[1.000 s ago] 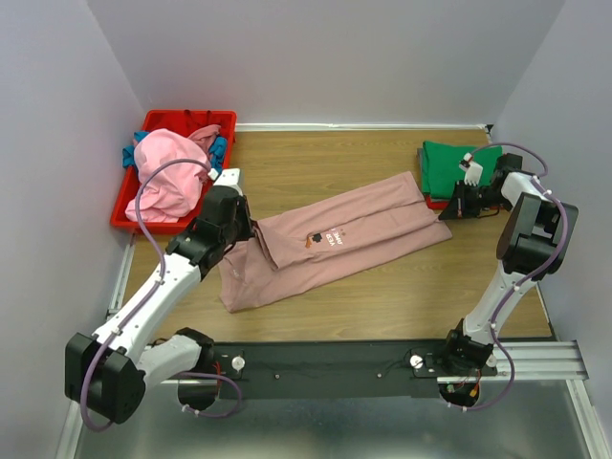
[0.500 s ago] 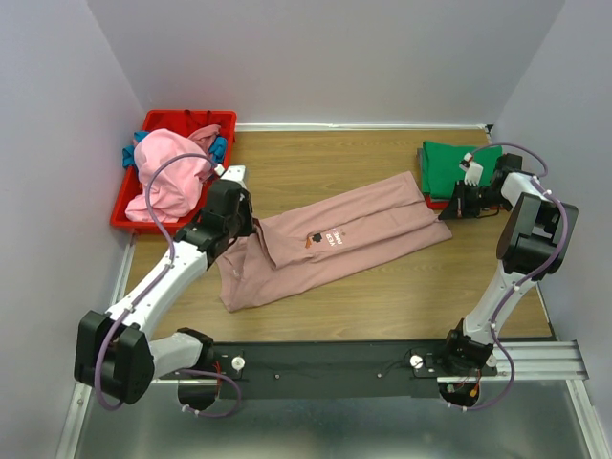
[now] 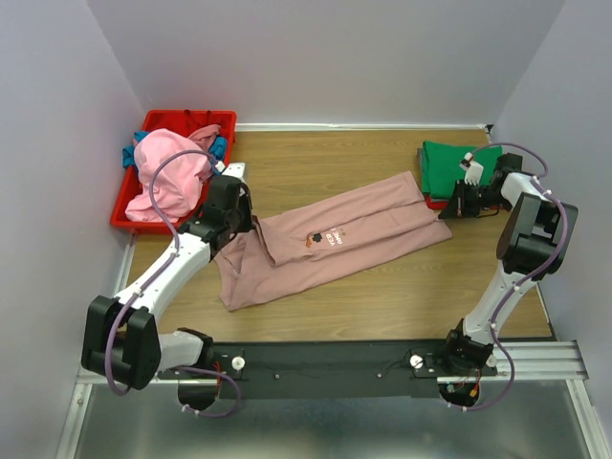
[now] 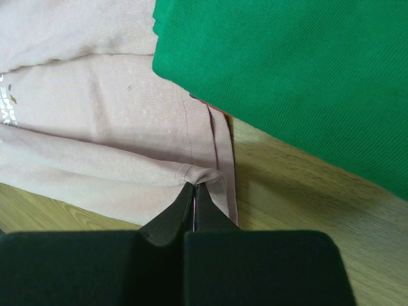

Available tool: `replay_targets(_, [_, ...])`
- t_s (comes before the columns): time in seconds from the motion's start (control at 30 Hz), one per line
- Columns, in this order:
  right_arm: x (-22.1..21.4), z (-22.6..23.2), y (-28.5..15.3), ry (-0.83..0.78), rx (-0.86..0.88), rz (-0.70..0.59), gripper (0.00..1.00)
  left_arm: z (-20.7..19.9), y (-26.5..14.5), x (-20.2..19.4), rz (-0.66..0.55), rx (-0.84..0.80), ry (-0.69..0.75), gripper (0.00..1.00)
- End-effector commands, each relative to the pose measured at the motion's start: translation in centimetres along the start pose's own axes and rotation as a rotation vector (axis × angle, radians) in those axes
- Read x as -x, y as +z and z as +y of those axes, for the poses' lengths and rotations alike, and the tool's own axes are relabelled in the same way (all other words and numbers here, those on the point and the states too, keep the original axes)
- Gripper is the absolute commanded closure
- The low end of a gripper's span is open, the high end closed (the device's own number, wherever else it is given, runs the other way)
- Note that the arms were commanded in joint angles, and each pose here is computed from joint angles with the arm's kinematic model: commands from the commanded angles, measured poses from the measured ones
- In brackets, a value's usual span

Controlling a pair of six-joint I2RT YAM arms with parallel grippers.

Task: Fold and stack the t-shirts
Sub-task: Fold the tshirt

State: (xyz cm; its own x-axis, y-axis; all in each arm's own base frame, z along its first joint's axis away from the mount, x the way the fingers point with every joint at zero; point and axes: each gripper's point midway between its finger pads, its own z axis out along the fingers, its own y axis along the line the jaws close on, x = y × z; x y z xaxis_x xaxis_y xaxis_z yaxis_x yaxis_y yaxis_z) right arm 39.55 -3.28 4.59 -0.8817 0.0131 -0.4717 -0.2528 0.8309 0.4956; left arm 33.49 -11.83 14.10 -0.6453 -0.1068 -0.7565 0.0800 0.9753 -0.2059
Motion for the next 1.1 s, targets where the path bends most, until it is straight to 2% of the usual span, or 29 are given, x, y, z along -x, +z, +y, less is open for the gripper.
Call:
replay_targets(0.0, [-0.2,-0.7,0.8,0.006,-0.006,0.002,0.96,-0.2,0.5,1.7,-0.037,-0.016,0.004,1.0])
replay_targets(0.17, [-0.1,-0.5,0.9,0.005,0.0,0.0,0.91,-0.1,1.5,1.4,-0.015,-0.019,0.003,1.0])
replay_targets(0.27, [0.2,-0.3,0.6,-0.003,0.0,-0.01,0.81,0.4,2.7,0.8,0.016,-0.005,0.003,1.0])
replay_targets(0.37, [0.6,0.0,0.2,-0.019,-0.002,-0.022,0.76,0.6,3.4,0.8,0.028,0.003,0.0,1.0])
replay_targets(0.47, [0.9,0.3,-0.4,-0.038,-0.011,-0.035,0.64,1.1,4.4,0.3,0.055,0.019,-0.003,1.0])
replay_targets(0.53, [1.3,0.7,-1.2,-0.064,-0.026,-0.051,0.6,1.6,5.2,-0.1,0.077,0.029,-0.008,0.93])
replay_targets(0.57, [1.6,1.1,-1.7,-0.078,-0.03,-0.061,0.6,1.7,5.4,-0.3,0.088,0.028,-0.01,0.76])
replay_targets(0.7, [1.7,2.7,-2.7,-0.129,-0.008,-0.09,0.59,2.0,6.1,-0.4,0.111,0.039,-0.01,0.48])
replay_targets(0.9, [1.4,6.1,-3.2,-0.268,0.052,-0.104,0.57,1.7,4.8,2.3,0.051,0.042,0.0,0.43])
replay_targets(1.07, [-1.4,11.8,-1.8,-0.492,0.177,-0.018,0.57,0.8,-0.1,7.3,-0.127,0.017,0.036,0.4])
